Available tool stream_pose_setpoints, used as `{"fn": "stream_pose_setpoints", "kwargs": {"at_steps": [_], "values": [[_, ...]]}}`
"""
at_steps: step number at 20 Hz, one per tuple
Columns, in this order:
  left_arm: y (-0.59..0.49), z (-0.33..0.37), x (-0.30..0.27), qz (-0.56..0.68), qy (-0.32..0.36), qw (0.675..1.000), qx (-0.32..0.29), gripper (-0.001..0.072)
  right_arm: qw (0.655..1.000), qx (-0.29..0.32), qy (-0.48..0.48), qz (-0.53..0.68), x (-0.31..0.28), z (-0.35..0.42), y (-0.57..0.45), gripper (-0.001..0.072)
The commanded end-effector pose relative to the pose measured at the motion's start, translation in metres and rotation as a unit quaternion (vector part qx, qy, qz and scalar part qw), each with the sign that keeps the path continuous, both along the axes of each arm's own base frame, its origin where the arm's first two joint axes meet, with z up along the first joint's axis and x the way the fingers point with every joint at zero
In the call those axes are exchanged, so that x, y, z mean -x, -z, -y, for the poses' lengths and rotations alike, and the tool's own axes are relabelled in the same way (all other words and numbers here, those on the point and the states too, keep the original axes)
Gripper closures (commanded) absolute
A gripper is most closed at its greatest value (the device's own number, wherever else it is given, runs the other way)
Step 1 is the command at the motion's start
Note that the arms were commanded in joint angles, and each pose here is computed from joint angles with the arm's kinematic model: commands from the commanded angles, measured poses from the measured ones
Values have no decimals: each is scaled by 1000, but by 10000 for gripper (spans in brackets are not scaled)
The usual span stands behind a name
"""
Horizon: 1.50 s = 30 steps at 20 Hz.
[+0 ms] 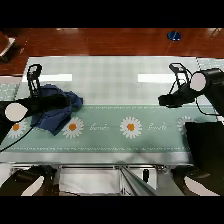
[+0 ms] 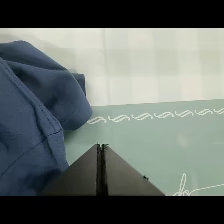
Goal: Fold the shirts.
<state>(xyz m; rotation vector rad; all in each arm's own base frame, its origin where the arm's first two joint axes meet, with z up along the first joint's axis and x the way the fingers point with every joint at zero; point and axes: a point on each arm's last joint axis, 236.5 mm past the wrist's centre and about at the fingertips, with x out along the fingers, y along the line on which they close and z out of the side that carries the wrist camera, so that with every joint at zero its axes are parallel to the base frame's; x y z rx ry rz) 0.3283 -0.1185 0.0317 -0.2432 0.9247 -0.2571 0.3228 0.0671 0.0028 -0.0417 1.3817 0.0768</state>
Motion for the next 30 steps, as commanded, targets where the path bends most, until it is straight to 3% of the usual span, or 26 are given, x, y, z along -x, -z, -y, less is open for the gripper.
{"fn": "stream_pose_setpoints", "kwargs": {"at_steps": [1, 13, 18, 19, 20, 21, 22, 25, 28, 30], "values": [[0, 0, 0, 0, 0, 1000, 0, 687, 1000, 0, 0, -1, 0, 0, 0, 688], [0, 0, 0, 0, 0, 1000, 0, 688, 1000, 0, 0, 1, -1, -1, 0, 688], [-12, -1, -16, 40, -12, 999, 7, 682, 997, -18, 0, 70, -32, -8, -9, 688], [-20, -2, -25, 64, -19, 998, 11, 566, 997, -17, -1, 78, -36, -8, -10, 687], [-30, -3, -34, 91, -27, 995, 16, 267, 996, -13, -1, 89, -41, -6, -11, 616], [-42, -7, -45, 124, -35, 991, 16, 201, 995, -7, 2, 102, -46, -3, -13, 344], [-53, -17, -53, 150, -34, 988, -6, 201, 994, 2, -4, 108, -49, 0, -14, 291], [-61, -76, -67, 172, -65, 979, -90, 201, 997, 33, -7, 76, -35, 14, -8, 294], [0, -135, -45, 47, -94, 982, -158, 202, 999, 20, -5, 45, -19, 7, 7, 295], [48, -147, -24, -57, -102, 981, -154, 202, 999, -4, 1, 40, -16, -3, 15, 296]]}}
